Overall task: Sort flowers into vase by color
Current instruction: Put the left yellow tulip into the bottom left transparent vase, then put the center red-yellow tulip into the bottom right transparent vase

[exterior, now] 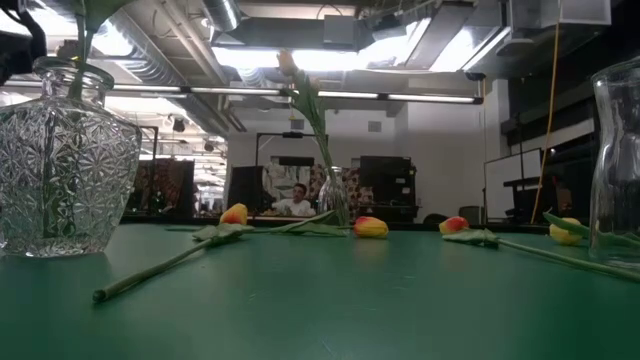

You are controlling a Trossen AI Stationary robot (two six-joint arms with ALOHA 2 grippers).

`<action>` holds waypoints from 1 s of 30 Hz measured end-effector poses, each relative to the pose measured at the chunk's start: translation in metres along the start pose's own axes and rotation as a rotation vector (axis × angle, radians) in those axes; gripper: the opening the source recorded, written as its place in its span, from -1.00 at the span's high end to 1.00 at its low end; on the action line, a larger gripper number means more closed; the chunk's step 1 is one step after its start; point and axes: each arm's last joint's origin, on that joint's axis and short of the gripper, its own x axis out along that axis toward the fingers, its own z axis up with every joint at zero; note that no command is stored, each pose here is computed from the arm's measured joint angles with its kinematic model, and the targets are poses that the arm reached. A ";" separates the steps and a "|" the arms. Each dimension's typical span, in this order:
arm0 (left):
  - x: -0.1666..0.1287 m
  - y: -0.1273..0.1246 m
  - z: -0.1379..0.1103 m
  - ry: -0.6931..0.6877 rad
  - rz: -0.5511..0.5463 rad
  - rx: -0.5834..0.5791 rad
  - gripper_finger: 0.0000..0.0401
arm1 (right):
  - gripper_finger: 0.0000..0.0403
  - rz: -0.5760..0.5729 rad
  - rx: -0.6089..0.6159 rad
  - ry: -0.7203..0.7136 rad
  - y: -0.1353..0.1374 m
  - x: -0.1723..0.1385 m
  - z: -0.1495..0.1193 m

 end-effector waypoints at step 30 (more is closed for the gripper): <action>-0.027 0.082 0.038 -0.117 0.554 -0.035 0.02 | -0.16 -0.137 0.278 0.537 0.047 0.139 -0.101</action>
